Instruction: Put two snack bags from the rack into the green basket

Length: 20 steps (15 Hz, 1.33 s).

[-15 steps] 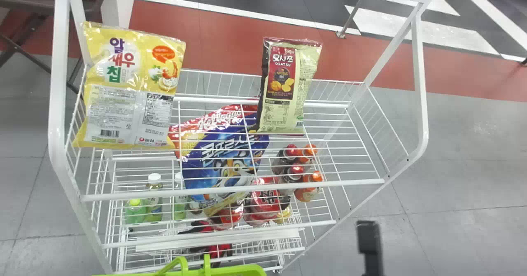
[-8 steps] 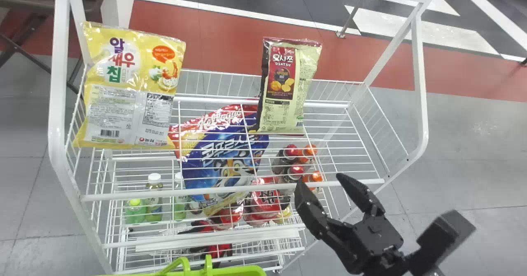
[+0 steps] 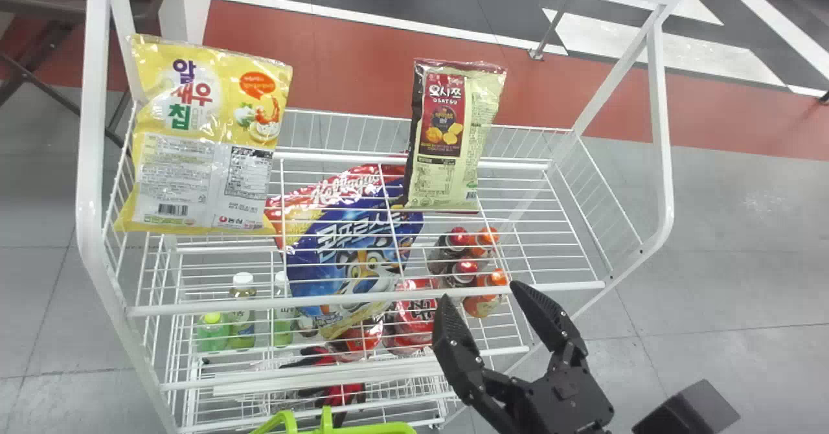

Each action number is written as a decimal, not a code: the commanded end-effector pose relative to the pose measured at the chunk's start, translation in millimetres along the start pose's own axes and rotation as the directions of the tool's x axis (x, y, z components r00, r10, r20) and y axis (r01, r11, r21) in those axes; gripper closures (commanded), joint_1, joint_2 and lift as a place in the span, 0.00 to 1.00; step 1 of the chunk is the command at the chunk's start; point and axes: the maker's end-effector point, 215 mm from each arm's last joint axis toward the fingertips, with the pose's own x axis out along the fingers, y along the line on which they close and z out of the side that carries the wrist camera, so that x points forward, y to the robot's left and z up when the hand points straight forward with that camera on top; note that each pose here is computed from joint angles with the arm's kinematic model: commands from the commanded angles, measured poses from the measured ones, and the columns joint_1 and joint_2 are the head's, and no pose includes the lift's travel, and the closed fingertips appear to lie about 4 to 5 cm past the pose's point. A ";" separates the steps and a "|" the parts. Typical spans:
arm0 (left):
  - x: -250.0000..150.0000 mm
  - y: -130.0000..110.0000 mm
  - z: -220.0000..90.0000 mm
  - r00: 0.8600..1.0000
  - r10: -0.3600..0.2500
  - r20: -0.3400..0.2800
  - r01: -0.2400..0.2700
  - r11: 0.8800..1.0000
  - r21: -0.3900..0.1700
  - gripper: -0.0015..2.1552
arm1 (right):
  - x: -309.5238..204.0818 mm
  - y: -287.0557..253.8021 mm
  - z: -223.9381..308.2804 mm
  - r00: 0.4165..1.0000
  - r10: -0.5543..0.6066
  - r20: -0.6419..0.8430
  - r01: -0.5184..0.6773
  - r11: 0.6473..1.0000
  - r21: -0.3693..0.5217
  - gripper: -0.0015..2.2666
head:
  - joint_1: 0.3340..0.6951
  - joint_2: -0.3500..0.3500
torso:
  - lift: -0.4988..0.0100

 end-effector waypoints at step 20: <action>-1.8 -1.0 -4.9 1.000 -0.004 0.016 0.004 1.000 -0.003 0.99 | 1.0 16.8 12.8 0.999 0.011 0.045 -0.010 1.000 -0.007 0.04 | 1.00 0.00 | 0.97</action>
